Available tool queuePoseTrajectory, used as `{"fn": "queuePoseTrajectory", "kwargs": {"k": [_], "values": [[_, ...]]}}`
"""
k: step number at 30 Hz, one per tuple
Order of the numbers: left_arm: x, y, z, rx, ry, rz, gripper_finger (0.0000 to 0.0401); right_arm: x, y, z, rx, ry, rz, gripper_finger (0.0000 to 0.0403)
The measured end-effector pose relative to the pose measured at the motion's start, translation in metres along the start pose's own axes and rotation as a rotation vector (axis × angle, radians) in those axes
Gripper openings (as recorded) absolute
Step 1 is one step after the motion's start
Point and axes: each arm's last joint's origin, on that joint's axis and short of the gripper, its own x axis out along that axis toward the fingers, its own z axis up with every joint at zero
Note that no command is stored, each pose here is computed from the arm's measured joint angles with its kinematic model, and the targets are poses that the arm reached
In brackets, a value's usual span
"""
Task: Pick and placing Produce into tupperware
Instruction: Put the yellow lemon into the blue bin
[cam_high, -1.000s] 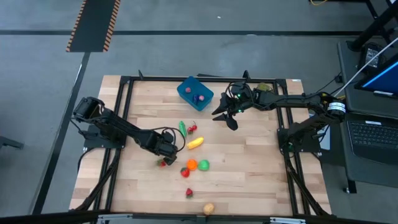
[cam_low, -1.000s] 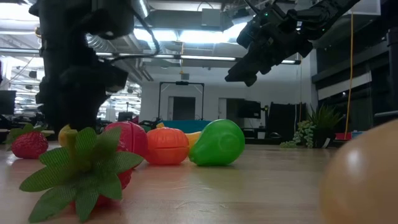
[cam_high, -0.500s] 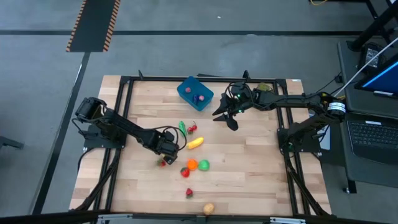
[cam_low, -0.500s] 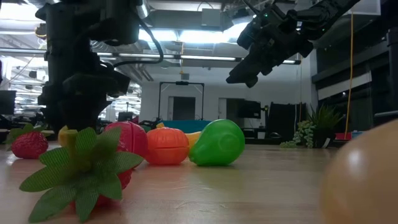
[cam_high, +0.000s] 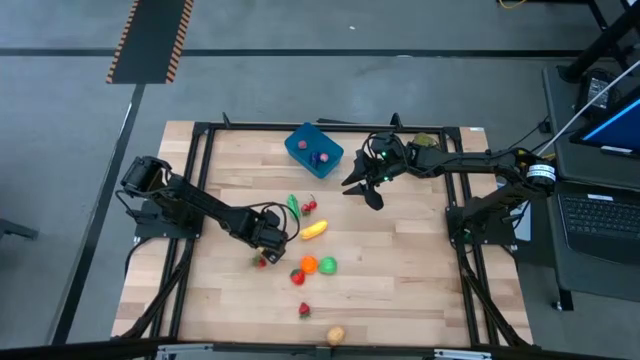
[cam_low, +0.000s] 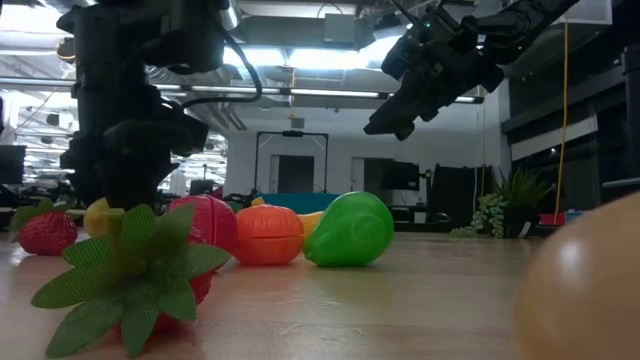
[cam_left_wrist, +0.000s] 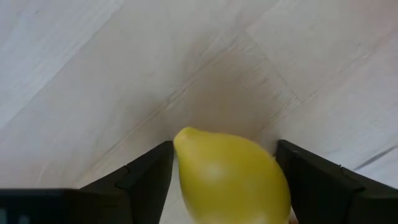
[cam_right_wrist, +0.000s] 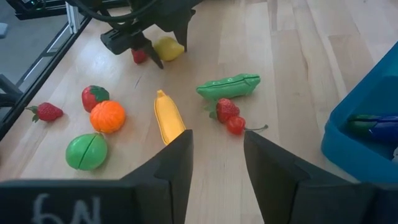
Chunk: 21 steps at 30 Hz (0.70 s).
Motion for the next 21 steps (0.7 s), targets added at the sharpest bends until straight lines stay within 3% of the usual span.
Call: {"fn": "queuePoseTrajectory", "kwargs": {"k": [13,21], "values": [[0.0002,0.0011,-0.0009,-0.007,0.036,0.001,0.0214,0.0,0.0001,-0.001,0.005,0.01,0.001,0.0145],[0.0002,0.0013,-0.0012,0.028,0.043,0.001,0.0212,0.0,0.0001,-0.0011,0.006,0.01,0.001,0.0145]]}}
